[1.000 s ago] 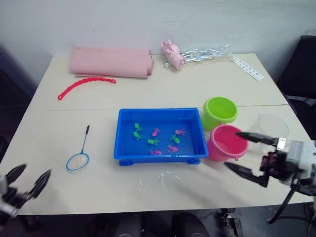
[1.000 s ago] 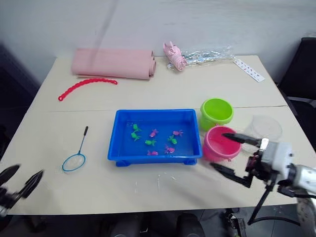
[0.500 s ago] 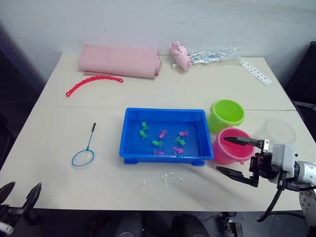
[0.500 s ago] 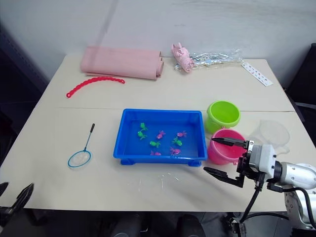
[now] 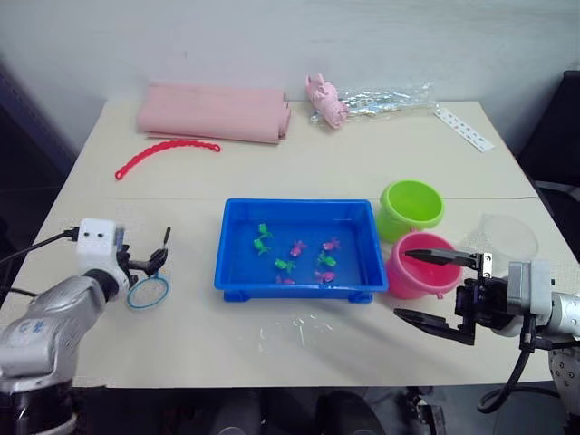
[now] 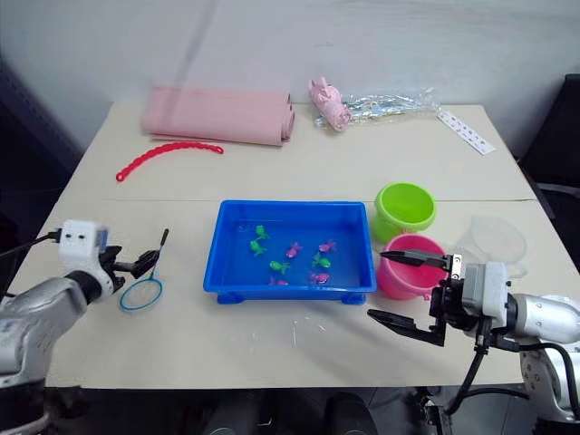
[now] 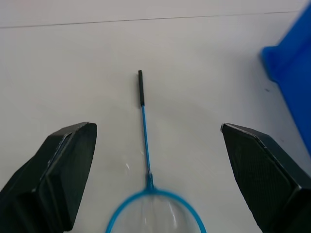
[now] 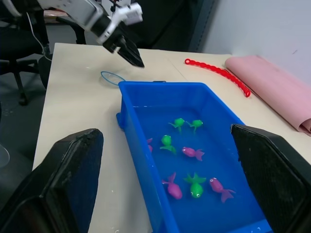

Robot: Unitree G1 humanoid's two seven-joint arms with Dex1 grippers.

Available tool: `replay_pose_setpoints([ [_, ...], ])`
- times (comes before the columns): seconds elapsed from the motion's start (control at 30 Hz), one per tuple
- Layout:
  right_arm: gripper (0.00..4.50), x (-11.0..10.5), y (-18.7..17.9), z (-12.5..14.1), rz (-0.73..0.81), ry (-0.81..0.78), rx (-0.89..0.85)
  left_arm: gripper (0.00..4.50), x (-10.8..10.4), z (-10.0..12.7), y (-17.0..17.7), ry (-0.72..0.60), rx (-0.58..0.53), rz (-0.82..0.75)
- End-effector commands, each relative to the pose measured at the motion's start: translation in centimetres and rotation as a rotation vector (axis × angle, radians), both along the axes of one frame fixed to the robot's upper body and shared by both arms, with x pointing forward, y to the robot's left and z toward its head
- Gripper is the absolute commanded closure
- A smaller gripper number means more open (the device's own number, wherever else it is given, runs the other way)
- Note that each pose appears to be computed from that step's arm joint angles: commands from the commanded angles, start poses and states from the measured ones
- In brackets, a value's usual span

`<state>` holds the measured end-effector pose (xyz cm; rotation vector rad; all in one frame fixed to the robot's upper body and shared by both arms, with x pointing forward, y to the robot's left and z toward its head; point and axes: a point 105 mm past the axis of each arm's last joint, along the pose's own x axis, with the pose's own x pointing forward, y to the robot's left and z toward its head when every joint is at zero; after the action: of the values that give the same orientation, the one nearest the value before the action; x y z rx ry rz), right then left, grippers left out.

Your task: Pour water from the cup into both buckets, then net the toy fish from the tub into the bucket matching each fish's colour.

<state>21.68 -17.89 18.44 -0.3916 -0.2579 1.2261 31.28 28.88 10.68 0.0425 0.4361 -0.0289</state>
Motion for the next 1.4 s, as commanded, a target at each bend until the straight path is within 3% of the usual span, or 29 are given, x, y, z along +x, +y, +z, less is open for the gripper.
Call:
replay_pose_setpoints([
  [0.03, 0.07, -0.2, 0.4, 0.5, 0.003, -0.035, -0.018, 0.0, 1.0, -2.0, 0.1, 0.077, 0.026, 0.02],
  [0.23, 0.07, 0.0, 0.4, 0.4, -0.03, -0.05, -0.03, 0.0, 1.6, -5.5, 0.0, 0.219, -0.037, 0.067],
  [0.33, 0.0, 0.1, 0.2, 0.6, -0.058, -0.067, -0.029, 0.62, 1.1, -6.8, -0.6, 0.268, -0.076, 0.055],
  [0.6, 0.0, -0.3, -0.1, 0.5, -0.082, -0.075, -0.037, 3.9, 0.6, -8.5, -1.1, 0.313, -0.092, 0.027],
  [0.67, 0.0, -0.3, 0.0, 0.6, -0.082, -0.076, -0.04, 4.46, 0.7, -8.4, -0.8, 0.309, -0.087, 0.028],
  [0.73, 0.0, -0.2, 0.2, 0.8, -0.082, -0.08, -0.04, 4.46, 1.0, -7.7, -0.3, 0.273, -0.081, 0.03],
  [0.8, 0.0, 0.2, 0.4, 1.2, -0.091, -0.081, -0.029, 4.46, 2.0, -5.5, 0.1, 0.138, -0.071, -0.033],
  [0.87, 0.0, 0.7, 0.7, 1.9, -0.113, -0.06, 0.017, 4.46, 2.6, -1.8, 0.5, -0.062, -0.045, -0.167],
  [0.97, 0.0, 0.9, 1.4, 2.4, -0.098, -0.044, 0.028, 4.46, 1.6, 2.5, 0.7, -0.259, -0.047, -0.38],
  [1.1, 0.0, 2.3, 2.4, 3.2, -0.141, -0.018, -0.016, 4.46, -0.2, 7.5, -1.3, -0.365, 0.0, -0.736],
  [1.23, 0.0, 2.8, 4.2, 3.2, -0.082, 0.133, -0.109, 4.46, -2.1, 10.2, -6.3, -0.359, 0.121, -1.172],
  [1.33, 0.0, 2.5, 5.5, 3.8, 0.005, 0.229, -0.145, 4.46, -3.3, 9.8, -9.9, -0.273, 0.222, -1.426],
  [1.4, 0.0, 2.8, 5.8, 4.2, 0.006, 0.239, -0.15, 4.46, -3.6, 8.9, -10.9, -0.166, 0.261, -1.479],
])
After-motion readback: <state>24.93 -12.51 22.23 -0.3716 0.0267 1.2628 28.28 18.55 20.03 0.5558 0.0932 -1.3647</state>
